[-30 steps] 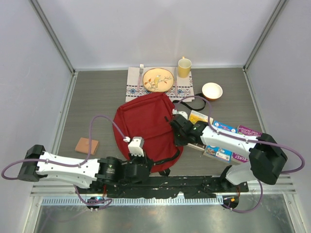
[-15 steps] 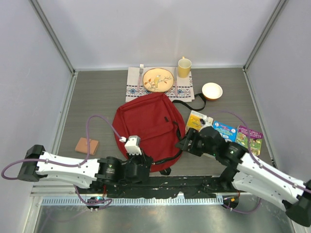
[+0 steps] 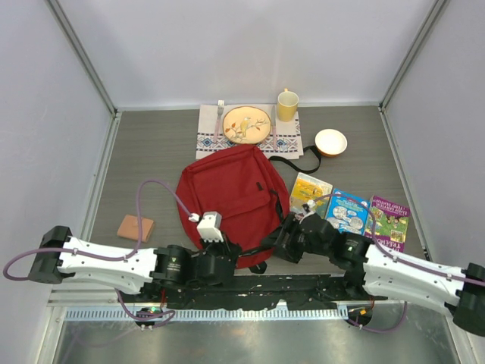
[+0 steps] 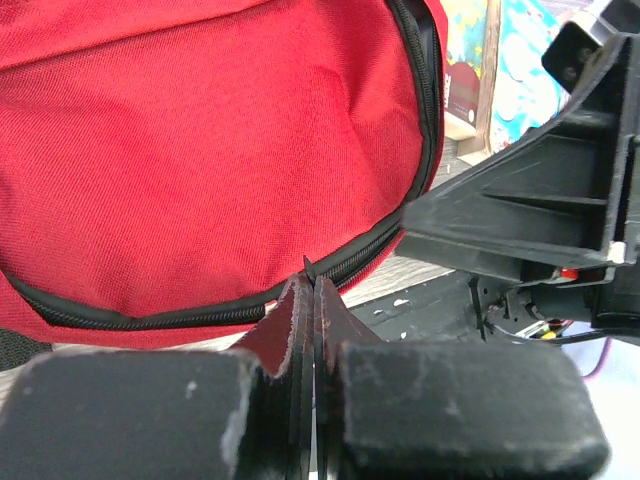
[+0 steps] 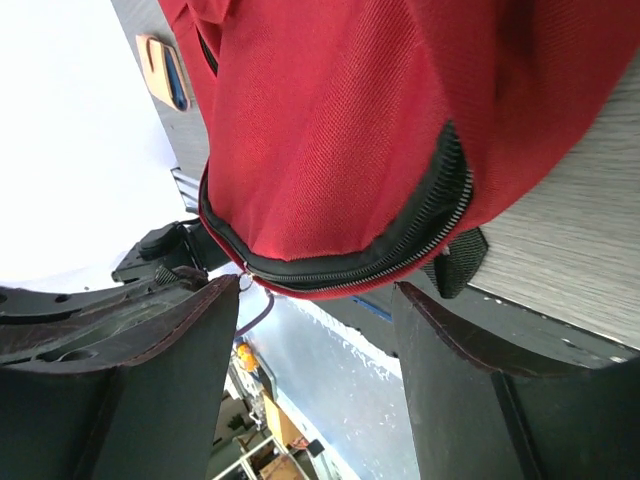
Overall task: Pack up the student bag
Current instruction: Unzip the student bag at the center of the board.
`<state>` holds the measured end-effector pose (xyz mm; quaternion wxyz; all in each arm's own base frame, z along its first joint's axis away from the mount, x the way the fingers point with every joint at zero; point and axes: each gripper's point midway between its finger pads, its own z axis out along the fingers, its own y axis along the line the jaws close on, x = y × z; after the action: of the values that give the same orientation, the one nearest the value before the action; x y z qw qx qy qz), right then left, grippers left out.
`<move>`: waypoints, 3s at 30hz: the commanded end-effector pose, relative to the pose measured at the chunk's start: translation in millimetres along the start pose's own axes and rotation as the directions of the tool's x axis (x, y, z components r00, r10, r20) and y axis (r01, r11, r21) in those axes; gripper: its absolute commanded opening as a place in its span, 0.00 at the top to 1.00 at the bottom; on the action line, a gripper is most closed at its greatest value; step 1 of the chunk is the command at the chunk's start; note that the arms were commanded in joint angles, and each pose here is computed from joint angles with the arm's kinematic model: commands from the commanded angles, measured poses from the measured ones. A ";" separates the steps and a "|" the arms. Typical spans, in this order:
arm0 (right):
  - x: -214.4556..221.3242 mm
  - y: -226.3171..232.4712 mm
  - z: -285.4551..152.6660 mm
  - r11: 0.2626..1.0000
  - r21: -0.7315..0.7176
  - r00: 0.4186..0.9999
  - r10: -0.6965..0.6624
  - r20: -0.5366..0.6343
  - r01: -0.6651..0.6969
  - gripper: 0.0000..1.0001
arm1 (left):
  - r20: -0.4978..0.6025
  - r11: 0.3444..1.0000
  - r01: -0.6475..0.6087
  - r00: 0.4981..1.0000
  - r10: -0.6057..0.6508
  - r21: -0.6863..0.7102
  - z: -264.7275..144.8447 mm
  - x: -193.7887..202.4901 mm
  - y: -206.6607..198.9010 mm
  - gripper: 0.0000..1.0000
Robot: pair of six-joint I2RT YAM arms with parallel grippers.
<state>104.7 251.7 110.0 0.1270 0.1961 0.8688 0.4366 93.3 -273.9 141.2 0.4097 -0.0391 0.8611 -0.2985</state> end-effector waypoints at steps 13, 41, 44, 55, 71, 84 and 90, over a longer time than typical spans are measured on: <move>-25.4 21.8 37.8 0.993 -0.087 0.985 0.089 0.151 -0.076 0.99 | 0.039 1.000 0.002 0.999 -0.002 0.015 -6.2 -15.9 -8.7 1.00; -76.6 -27.3 -14.3 0.979 0.159 0.937 -0.174 0.302 0.131 0.99 | 0.155 0.916 0.047 0.988 0.016 -0.397 -27.2 -72.5 126.4 1.00; -75.8 -27.6 -17.2 0.979 0.150 0.936 -0.177 0.304 0.137 0.99 | 0.115 0.885 -0.008 0.991 0.069 -0.465 -18.2 -79.3 130.6 1.00; -70.9 -29.8 -24.2 0.978 0.123 0.935 -0.198 0.296 0.168 0.99 | 0.066 0.900 -0.003 0.997 0.036 -0.437 -5.4 -89.5 143.6 1.00; -29.5 80.3 -53.6 0.980 -0.195 0.998 0.039 0.057 -0.027 0.31 | -0.019 0.990 0.080 0.996 -0.083 -0.115 28.6 -67.9 72.6 1.00; 25.9 112.8 -14.6 0.894 -0.170 0.908 0.419 -0.014 -0.415 0.31 | 0.011 0.989 0.104 0.995 -0.103 -0.108 21.9 -73.2 75.6 1.00; 31.0 104.8 23.4 0.848 -0.078 0.849 0.528 0.034 -0.524 0.31 | 0.042 0.986 0.099 0.995 -0.094 -0.131 13.6 -80.5 83.5 1.00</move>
<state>83.9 318.7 156.0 0.0475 0.3267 0.8255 0.4578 166.3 -193.3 132.5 0.3857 -0.1016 0.8799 -0.2583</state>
